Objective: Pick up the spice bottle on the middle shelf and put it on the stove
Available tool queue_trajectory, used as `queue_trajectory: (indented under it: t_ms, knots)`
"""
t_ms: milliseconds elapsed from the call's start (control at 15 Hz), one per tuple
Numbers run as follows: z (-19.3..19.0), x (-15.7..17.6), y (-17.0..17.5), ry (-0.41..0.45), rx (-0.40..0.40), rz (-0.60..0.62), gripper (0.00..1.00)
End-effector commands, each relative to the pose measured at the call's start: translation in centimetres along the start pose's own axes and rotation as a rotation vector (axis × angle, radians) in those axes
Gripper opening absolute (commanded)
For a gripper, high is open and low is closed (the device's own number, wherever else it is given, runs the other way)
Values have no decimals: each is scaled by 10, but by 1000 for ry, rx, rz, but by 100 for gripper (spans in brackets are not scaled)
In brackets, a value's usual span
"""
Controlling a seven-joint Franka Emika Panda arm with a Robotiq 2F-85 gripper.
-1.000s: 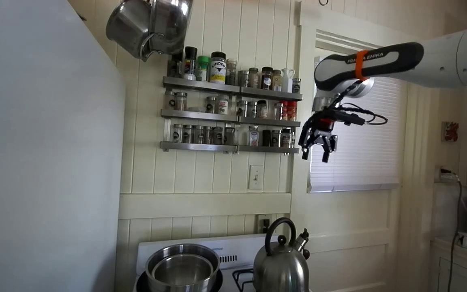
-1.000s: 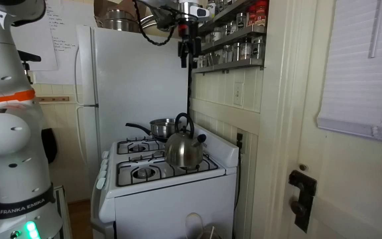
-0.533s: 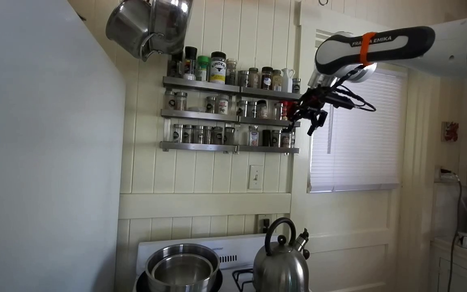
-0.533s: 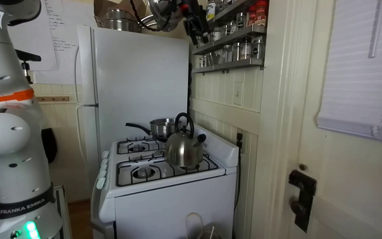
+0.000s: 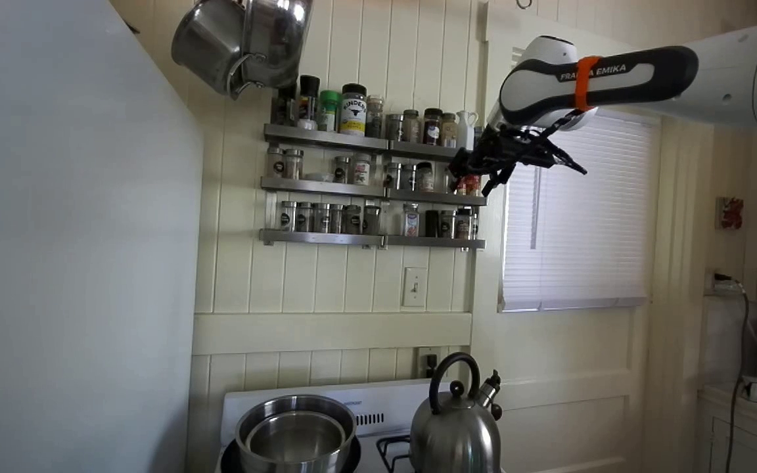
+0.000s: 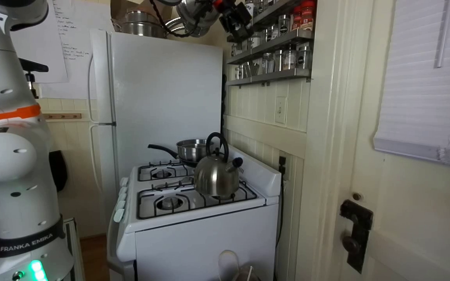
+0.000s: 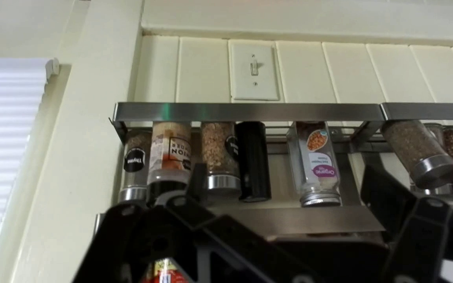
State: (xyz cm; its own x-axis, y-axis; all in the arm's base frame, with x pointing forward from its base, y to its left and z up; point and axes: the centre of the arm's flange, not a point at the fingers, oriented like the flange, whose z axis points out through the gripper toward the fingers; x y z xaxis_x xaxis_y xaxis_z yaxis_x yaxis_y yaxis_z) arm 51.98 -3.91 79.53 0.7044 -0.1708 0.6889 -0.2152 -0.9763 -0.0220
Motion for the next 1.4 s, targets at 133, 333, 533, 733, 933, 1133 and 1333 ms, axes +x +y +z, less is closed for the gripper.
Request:
queue_trajectory:
  t_ms: [133, 333, 533, 733, 933, 1133, 1333]
  knots:
    - [9, 23, -29, 169, -57, -57, 100]
    - [7, 18, -26, 150, -36, -64, 100]
    - [8, 20, -26, 154, -38, -66, 100]
    - [16, 34, -29, 241, -51, -63, 100]
    - [22, 52, -31, 343, -40, -74, 100]
    - [36, 61, -33, 406, -51, -77, 100]
    - [50, 65, -36, 441, -53, -71, 100]
